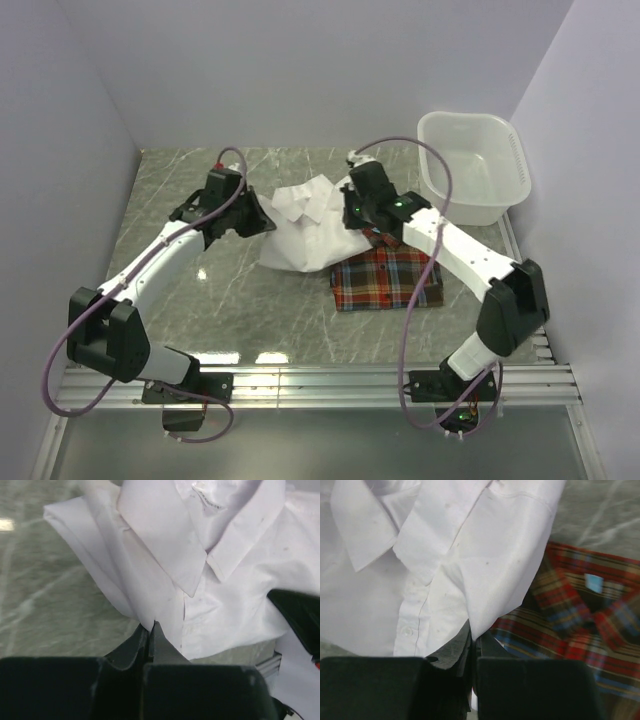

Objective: Fold and stack the long sleeve shirts
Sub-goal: Neatly place the folded shirt to the corner

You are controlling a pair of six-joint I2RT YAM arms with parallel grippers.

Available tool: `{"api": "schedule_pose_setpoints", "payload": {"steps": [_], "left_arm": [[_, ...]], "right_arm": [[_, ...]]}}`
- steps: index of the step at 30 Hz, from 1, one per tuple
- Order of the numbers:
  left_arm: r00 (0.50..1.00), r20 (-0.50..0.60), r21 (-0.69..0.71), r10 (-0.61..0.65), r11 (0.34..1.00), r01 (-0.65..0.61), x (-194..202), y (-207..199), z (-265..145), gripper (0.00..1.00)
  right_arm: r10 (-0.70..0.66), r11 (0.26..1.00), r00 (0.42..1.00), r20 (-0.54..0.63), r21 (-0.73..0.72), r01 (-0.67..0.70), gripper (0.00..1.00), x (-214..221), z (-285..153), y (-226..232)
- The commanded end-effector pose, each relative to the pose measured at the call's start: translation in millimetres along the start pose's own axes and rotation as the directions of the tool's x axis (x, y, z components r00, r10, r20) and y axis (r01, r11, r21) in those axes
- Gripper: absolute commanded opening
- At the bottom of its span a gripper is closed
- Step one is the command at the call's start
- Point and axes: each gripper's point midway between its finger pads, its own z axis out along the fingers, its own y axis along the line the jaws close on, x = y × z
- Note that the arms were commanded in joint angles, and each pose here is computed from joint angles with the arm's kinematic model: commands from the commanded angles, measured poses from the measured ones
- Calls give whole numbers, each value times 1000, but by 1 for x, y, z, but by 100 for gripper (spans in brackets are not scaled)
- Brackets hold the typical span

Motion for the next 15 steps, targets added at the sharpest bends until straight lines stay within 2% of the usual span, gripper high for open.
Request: {"api": "schedule_pose_setpoints", "payload": {"steps": [1,7,11,15], "left_arm": [[999,38,120,-18,993,13,-6,-57,-2,1],[999,-14,187,38,982,-35,27,-113,20,0],[997,-48,237,65,970,-52,56,-149,28,0],[994,-73,238,79,969,-59,83,-162,39,1]], "right_arm": [[-18,989,998,56,147,9,0,-11,-38,-53],[45,943,997,61,328,-63,0,6,-73,-133],[125,897,985,117,411,-163,0,17,-92,-161],[184,856,979,84,477,-202,0,41,-92,-180]]}}
